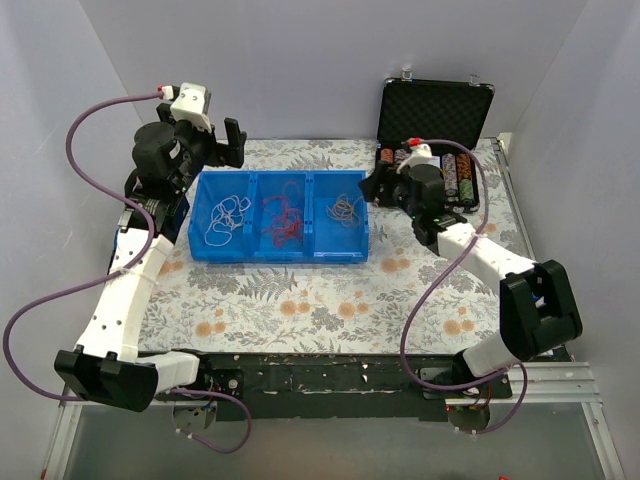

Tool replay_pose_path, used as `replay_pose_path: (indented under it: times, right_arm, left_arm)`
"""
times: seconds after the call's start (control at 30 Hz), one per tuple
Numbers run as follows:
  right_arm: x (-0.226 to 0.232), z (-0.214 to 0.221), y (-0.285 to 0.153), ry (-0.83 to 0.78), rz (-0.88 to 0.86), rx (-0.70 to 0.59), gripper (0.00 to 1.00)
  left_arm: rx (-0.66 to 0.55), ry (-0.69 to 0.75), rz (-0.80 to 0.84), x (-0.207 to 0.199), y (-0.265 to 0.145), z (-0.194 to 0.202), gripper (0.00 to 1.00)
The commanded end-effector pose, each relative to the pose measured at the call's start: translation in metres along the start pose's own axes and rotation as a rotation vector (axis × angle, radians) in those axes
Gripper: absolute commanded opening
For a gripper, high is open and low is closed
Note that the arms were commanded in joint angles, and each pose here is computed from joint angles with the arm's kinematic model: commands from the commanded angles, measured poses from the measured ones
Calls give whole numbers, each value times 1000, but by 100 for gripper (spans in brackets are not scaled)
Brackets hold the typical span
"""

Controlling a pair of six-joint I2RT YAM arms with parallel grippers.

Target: Untangle the cables

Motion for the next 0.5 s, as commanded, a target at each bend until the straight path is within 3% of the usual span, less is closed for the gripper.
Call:
replay_pose_path:
  times: [0.0,0.47]
  right_arm:
    - [-27,6,-26,317,44,41,80]
    - [-75,27,-19,776,77,230,87]
  left_arm:
    - [-21,24,-14,3,-10,-4,98]
    - [-13,17,0,1,-8,-2,98]
Point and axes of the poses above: each gripper's point midway between its finger pads, its own y axis out along the fingers, its own x axis along the line the jaws close on, z = x × y, the point moved 10 cm from there along -y, back along the fingers, and after that the axes turned 15 degrees about y, right-handed, at the moved point
